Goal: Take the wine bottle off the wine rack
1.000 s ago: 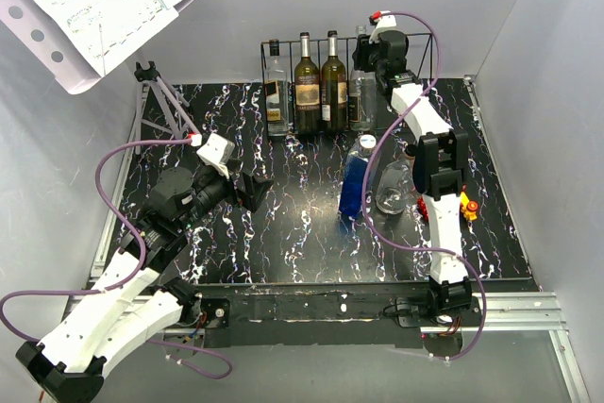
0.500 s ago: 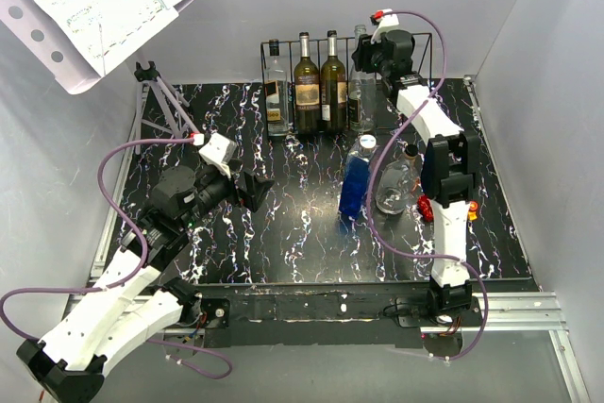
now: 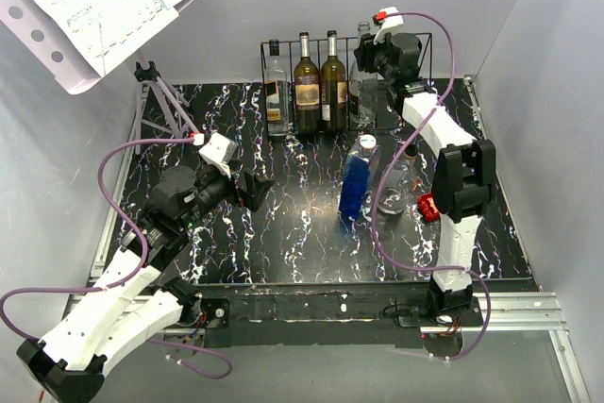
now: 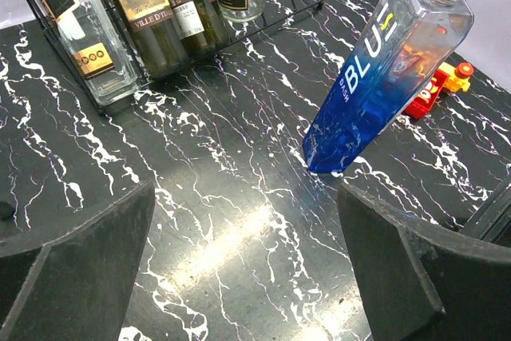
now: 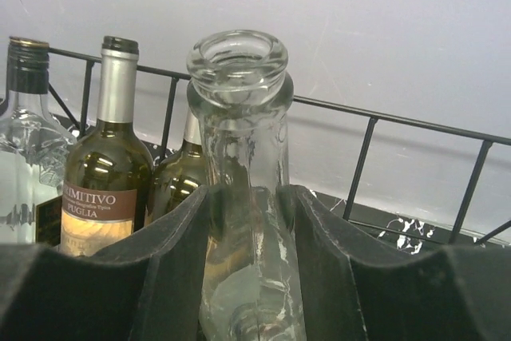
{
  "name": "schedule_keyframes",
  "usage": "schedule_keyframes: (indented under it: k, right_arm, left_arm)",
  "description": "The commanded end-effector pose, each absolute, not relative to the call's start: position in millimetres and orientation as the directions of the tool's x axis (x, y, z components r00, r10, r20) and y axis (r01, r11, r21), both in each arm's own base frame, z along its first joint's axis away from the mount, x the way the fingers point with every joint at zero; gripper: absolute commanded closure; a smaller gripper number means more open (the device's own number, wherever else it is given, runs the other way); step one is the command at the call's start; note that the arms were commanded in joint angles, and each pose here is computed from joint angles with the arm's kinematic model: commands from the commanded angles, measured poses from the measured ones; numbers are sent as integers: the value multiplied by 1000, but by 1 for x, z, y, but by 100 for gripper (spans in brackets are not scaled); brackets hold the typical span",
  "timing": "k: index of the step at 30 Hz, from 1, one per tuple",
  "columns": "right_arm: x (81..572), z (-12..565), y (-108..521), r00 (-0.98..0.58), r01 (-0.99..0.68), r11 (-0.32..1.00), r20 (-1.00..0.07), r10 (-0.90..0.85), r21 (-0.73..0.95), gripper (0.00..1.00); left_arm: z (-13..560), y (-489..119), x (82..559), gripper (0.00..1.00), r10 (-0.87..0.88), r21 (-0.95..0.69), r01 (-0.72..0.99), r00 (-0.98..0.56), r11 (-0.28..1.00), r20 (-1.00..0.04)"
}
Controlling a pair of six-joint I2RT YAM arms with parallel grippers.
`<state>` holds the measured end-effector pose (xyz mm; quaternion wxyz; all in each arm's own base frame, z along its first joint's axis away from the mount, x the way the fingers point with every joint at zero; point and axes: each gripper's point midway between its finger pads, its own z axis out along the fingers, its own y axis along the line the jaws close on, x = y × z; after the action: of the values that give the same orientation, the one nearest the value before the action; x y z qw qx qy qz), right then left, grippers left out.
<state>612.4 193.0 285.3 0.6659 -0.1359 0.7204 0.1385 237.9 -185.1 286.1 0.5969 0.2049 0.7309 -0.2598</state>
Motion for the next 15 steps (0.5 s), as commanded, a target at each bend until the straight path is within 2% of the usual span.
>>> schedule_keyframes:
  k: [1, 15]
  right_arm:
    - [568, 465, 190, 385, -378, 925, -915, 119, -38, 99]
    - [530, 507, 203, 436, -446, 892, -888, 147, -71, 99]
  left_arm:
    - [290, -181, 237, 2, -9, -123, 601, -188, 790, -982]
    - [286, -179, 241, 2, -7, -123, 581, -198, 805, -980]
